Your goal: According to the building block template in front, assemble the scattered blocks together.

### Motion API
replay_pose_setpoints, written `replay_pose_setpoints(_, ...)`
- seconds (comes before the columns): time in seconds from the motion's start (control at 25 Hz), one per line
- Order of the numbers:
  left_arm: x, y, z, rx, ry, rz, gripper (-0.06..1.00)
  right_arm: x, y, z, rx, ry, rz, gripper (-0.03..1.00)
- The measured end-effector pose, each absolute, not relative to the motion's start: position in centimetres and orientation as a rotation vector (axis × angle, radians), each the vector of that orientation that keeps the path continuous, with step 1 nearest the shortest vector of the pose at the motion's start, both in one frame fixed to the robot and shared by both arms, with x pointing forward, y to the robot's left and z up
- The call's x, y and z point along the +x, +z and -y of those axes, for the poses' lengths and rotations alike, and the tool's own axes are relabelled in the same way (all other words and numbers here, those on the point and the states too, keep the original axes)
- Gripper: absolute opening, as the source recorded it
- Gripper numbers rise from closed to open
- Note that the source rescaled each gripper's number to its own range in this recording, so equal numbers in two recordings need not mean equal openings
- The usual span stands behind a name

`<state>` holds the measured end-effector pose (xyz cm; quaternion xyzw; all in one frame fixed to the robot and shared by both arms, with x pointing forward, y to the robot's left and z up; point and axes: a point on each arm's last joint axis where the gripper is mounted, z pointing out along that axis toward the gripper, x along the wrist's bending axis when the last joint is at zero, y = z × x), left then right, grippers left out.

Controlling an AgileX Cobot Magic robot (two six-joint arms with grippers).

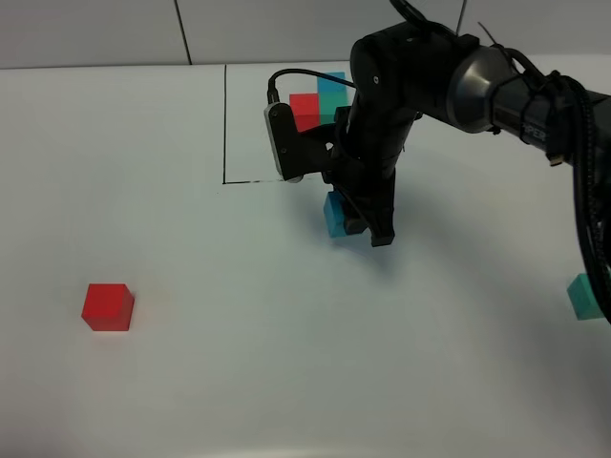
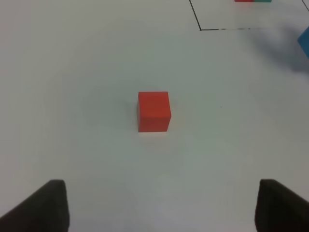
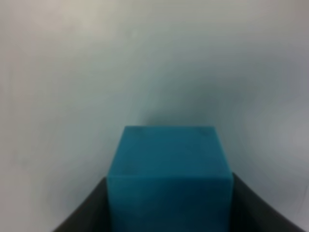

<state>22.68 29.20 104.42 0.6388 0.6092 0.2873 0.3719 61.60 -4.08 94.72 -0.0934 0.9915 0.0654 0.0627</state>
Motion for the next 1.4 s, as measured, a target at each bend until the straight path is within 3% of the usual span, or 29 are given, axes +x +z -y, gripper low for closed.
replay_pose_setpoints(0.64,22.7,104.4,-29.2,1.637,0.737,-1.562,0.88,63.9,90.9,2.8,-0.149,0.113,-3.09,0.0)
replay_pose_setpoints(1.4,22.7,104.4,-29.2,1.638,0.737,-1.561,0.88,64.1,90.8,3.1,0.156,0.077,-3.08,0.0)
